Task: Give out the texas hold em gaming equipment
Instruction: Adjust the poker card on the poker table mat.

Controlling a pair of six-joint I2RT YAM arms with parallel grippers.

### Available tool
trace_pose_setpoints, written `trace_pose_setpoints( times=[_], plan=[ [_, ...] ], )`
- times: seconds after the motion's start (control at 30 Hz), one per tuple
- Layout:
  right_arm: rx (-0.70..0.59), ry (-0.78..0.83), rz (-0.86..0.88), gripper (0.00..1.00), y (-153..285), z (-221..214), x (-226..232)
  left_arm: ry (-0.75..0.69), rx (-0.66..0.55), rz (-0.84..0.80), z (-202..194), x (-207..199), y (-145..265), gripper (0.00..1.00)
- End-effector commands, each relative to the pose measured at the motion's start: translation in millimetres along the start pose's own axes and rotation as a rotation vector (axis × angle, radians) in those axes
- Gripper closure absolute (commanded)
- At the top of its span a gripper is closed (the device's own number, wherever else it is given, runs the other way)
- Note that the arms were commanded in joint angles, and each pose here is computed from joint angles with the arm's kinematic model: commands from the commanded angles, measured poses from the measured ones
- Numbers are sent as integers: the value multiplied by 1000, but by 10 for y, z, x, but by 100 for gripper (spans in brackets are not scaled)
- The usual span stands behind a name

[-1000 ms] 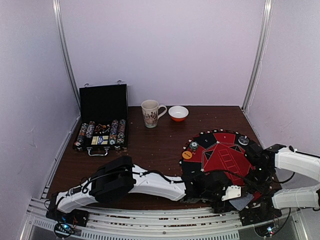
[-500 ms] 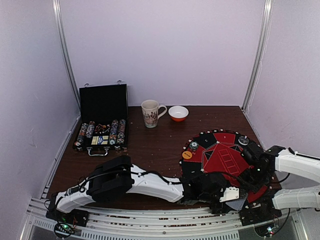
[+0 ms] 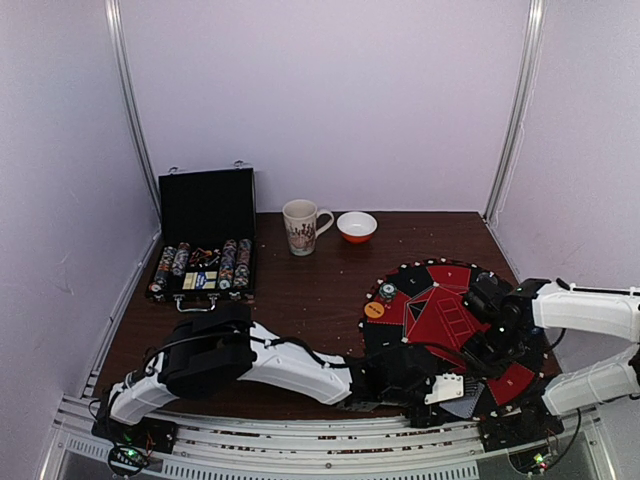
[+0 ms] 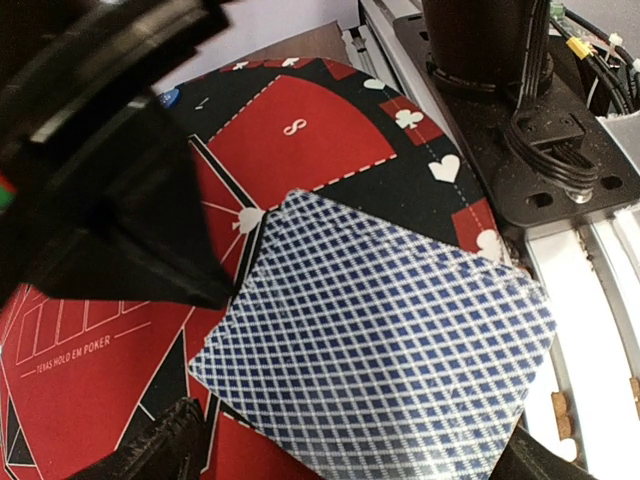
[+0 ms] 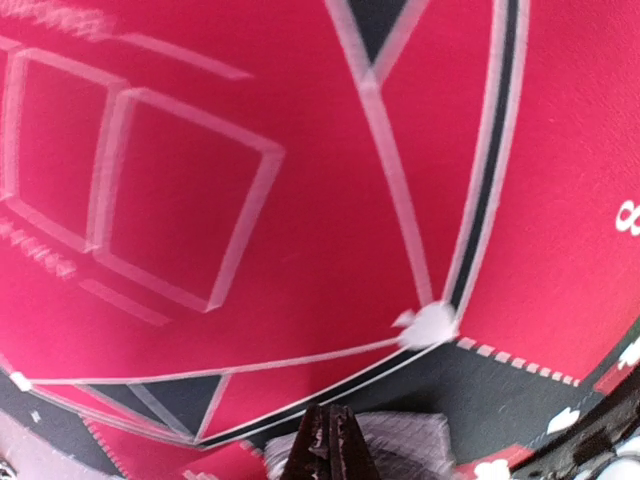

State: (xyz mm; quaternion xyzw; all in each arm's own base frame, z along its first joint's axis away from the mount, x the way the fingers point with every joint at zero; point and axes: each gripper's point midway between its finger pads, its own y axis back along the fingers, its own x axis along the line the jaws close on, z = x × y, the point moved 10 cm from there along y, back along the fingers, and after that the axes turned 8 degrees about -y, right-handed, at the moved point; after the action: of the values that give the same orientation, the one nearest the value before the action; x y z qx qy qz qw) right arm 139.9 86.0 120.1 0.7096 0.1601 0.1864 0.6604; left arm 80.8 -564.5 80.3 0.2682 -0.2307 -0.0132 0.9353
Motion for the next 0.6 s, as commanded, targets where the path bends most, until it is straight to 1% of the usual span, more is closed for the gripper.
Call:
trace_pose_setpoints(
  times=[0.0, 0.2, 0.3, 0.37, 0.47, 0.57],
  plan=[
    [-82, 58, -34, 100, 188, 65, 75, 18, 18, 35, -84, 144, 69, 8],
    [-181, 24, -69, 100, 399, 263, 37, 26, 8, 34, -43, 154, 86, 8],
    [-230, 22, -109, 100, 547, 310, -59, 23, 11, 29, -49, 147, 106, 8],
    [-214, 25, -165, 100, 570, 290, -189, 21, 9, 24, -55, 139, 117, 8],
    [-152, 16, -199, 100, 518, 239, -328, 21, 7, 15, -66, 130, 114, 9],
    [-133, 17, -245, 100, 492, 224, -422, 23, 0, 6, -50, 124, 117, 10]
  ],
)
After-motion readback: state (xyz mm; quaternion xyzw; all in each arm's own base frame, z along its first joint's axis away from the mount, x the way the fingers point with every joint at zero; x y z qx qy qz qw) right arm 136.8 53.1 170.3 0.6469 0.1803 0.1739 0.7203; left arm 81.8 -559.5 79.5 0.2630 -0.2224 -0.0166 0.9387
